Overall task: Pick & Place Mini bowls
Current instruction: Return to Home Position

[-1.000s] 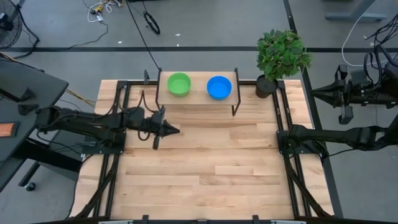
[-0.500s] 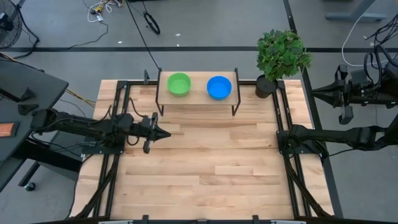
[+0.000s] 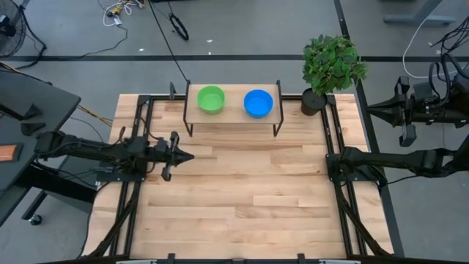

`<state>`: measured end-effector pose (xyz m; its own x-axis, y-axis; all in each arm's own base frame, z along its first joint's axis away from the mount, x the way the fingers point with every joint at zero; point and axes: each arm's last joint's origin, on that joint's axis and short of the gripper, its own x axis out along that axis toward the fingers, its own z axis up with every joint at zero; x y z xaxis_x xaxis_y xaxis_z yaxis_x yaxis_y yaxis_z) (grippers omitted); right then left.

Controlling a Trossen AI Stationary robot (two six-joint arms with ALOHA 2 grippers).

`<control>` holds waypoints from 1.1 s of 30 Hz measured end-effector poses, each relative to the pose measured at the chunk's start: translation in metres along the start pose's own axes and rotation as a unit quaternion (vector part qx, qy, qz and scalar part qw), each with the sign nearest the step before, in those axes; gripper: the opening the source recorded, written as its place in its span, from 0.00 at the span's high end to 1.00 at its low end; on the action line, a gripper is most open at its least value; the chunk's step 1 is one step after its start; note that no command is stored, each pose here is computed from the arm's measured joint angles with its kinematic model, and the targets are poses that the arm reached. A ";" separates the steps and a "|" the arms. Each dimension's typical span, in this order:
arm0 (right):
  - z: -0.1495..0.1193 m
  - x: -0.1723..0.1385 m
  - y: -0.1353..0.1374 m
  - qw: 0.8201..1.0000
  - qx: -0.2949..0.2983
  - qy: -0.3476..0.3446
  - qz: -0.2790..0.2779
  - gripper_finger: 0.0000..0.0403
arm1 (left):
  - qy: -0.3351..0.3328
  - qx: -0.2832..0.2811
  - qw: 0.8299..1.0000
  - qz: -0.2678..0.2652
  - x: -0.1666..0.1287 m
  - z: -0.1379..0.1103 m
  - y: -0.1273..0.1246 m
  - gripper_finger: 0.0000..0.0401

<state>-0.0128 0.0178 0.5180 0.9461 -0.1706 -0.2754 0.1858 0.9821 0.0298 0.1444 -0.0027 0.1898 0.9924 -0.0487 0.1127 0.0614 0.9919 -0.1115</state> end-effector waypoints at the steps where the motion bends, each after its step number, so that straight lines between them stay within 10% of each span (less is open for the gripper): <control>1: 0.000 0.000 0.000 1.000 0.000 0.000 0.000 0.94 | -0.004 0.002 1.000 -0.002 0.000 0.001 0.000 1.00; 33: 0.000 0.000 0.000 1.000 0.000 0.000 0.000 0.94 | -0.032 0.047 0.997 -0.051 -0.019 -0.002 -0.003 1.00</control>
<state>-0.0128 0.0178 0.5180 0.9459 -0.1713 -0.2756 0.1865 0.9820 0.0297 0.1254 -0.0054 0.1856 0.9723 -0.1462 0.1826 0.1491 0.9888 -0.0025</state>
